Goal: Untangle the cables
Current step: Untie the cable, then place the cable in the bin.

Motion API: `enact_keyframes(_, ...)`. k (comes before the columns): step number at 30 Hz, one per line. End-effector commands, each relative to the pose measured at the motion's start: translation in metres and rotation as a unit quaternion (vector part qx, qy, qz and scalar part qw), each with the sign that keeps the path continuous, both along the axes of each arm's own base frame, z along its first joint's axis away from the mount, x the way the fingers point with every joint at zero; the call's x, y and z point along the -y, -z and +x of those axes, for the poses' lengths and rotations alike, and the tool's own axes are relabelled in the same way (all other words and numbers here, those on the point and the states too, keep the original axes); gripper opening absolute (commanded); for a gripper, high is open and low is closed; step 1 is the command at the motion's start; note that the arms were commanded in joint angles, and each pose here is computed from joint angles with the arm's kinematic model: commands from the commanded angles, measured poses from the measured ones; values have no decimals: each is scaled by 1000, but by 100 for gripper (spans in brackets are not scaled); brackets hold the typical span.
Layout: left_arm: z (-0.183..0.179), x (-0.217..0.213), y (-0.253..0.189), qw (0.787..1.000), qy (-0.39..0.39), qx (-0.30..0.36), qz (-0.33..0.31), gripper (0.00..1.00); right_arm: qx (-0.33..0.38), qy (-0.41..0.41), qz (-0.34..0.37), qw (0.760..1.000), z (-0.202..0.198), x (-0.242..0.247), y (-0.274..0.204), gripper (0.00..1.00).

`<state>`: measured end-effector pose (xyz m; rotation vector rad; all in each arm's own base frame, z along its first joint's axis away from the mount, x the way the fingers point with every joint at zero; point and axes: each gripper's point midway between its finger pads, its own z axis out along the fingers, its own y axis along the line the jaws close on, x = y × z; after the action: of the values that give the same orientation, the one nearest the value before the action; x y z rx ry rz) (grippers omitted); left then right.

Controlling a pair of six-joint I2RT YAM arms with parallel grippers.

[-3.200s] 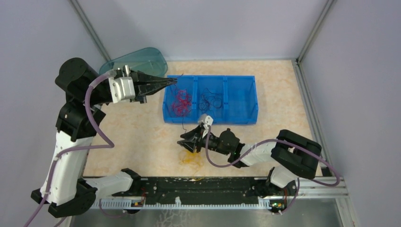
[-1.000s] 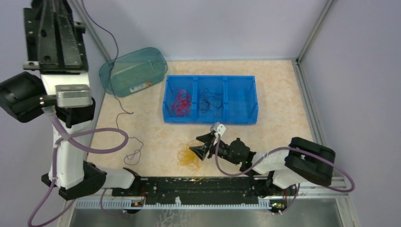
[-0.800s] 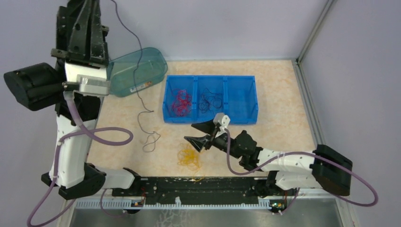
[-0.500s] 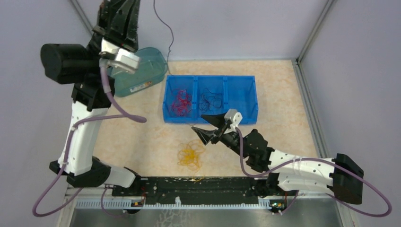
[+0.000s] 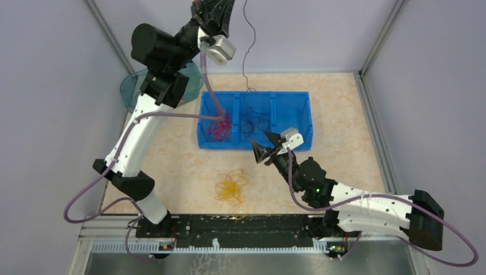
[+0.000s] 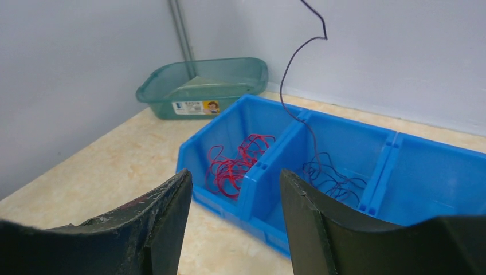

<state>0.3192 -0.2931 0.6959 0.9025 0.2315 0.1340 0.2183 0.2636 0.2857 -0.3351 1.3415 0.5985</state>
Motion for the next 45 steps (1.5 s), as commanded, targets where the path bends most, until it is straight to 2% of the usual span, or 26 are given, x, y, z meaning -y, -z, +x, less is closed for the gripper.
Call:
enact_keyframes(1, -3, -2, -14, 999, -21, 35, -15, 0, 11, 57, 39, 998, 8, 27, -27, 58)
enact_keyframes(11, 43, 20, 26, 998, -54, -5, 11, 0, -11, 117, 67, 991, 9, 67, -17, 56)
enact_keyframes(17, 75, 34, 69, 992, -75, -77, 64, 0, -24, 137, 70, 988, 10, 80, -9, 56)
enact_keyframes(24, 93, 43, 99, 986, -80, -117, 88, 0, -27, 144, 71, 987, 11, 85, -8, 55)
enact_keyframes(29, 108, 48, 158, 966, -92, -194, 146, 0, -29, 149, 69, 986, 12, 87, -6, 55)
enact_keyframes(36, 114, 43, 258, 911, -104, -326, 230, 0, -36, 154, 63, 985, 13, 91, -2, 55)
enact_keyframes(41, 109, 39, 298, 886, -94, -389, 233, 0, -39, 158, 65, 985, 13, 93, -1, 55)
enact_keyframes(44, 102, 35, 309, 887, -83, -406, 205, 0, -42, 160, 69, 984, 12, 95, 1, 55)
enact_keyframes(45, 100, 35, 324, 880, -81, -418, 210, 0, -43, 161, 70, 984, 12, 96, 1, 55)
